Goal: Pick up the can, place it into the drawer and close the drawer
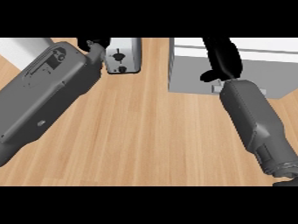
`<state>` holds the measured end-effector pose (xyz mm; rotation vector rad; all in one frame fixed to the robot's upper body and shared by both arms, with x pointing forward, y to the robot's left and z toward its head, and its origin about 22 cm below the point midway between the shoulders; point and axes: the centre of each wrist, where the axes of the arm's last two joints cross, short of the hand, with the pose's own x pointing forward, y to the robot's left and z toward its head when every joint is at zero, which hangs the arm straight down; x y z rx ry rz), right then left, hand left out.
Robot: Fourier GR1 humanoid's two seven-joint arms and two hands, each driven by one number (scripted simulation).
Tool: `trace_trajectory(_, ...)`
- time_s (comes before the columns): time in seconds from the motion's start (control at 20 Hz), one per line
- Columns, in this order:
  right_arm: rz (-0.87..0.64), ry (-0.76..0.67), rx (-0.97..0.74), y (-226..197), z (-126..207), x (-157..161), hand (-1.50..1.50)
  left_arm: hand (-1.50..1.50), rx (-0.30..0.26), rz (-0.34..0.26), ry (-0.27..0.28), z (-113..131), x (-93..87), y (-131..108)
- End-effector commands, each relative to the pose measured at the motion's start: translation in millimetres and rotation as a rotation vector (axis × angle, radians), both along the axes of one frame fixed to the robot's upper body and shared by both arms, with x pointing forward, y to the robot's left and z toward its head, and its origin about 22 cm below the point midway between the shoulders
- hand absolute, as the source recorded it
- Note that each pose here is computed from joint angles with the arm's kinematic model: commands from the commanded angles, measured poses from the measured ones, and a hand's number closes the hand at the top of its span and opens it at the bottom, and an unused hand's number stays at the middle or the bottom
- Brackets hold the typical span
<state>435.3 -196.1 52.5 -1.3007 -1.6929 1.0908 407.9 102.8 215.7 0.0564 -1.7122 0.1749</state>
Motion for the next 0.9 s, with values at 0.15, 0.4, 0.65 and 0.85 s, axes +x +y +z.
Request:
trace_trajectory(0.15,-0.053,-0.057,0.016,-0.8,17.8,16.0,-1.50,-1.50,0.009,-0.026,-0.022,-4.5,-11.9,1.2)
trace_trajectory(0.4,-0.077,-0.080,0.006,-2.0,34.3,24.1,-1.50,-1.50,-0.007,-0.031,-0.022,14.8,-10.5,14.9)
trace_trajectory(0.65,-0.108,-0.085,0.003,-14.0,61.0,33.1,-1.50,-1.50,0.013,-0.036,-0.015,-3.6,-17.3,12.8)
trace_trajectory(0.85,-0.103,-0.062,0.020,-11.0,73.2,37.1,-1.50,-1.50,0.002,-0.040,-0.009,15.6,-18.6,7.6)
